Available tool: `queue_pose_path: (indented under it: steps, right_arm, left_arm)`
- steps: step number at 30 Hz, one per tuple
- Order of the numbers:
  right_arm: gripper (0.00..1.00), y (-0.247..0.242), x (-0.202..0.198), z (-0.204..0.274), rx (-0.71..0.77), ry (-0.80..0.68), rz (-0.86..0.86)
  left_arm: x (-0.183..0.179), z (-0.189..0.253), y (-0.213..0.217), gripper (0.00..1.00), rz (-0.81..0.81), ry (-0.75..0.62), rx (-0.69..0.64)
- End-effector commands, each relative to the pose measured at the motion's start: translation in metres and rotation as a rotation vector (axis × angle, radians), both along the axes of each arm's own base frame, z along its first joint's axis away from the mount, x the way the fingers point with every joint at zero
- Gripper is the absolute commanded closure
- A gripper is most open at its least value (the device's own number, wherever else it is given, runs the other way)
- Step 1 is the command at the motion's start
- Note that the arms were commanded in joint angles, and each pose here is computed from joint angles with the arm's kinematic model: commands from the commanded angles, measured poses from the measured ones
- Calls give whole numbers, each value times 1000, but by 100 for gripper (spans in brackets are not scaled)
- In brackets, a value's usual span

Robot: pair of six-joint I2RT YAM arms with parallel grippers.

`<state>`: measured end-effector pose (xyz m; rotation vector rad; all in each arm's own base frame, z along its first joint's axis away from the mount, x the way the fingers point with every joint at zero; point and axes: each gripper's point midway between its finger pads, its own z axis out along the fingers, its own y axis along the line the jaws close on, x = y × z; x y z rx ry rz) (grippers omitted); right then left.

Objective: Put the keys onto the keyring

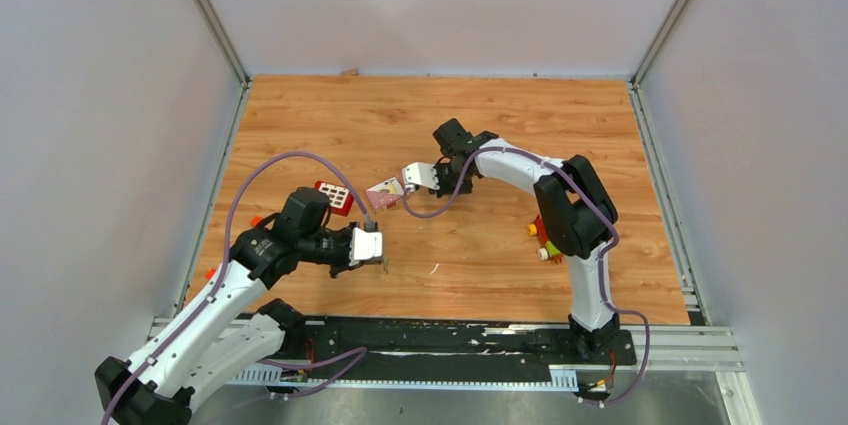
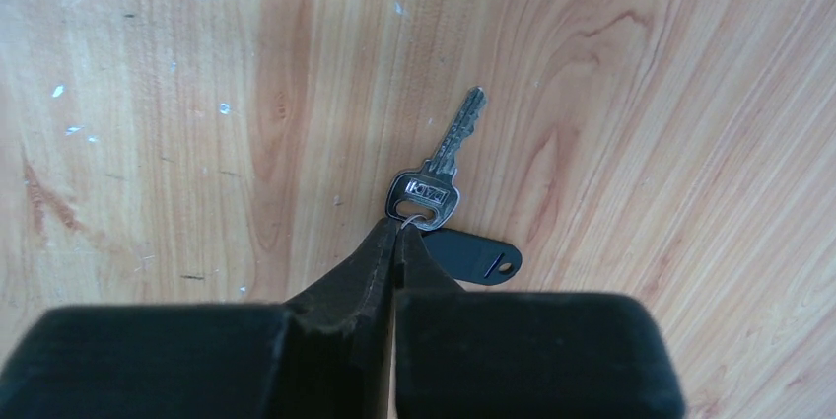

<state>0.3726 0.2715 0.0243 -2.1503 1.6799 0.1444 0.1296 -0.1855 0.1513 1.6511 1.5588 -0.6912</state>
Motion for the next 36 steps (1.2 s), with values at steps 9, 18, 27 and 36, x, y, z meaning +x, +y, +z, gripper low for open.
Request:
queue_pose_path:
  steps: [9, 18, 27, 36]
  right_arm:
    - [100, -4, -65, 39, 183, 211, -35]
    - [100, -11, -88, 37, 230, 265, -79]
    - [93, -12, -76, 24, 211, 242, -135]
    - [90, -16, -63, 20, 184, 193, -166]
  left_arm:
    - [-1, 3, 0, 100, -12, -15, -15]
    - [-1, 5, -3, 100, -25, -18, -29]
    - [-3, 5, -2, 100, -23, -17, -28]
    - [-2, 3, -3, 100, -23, -16, -27]
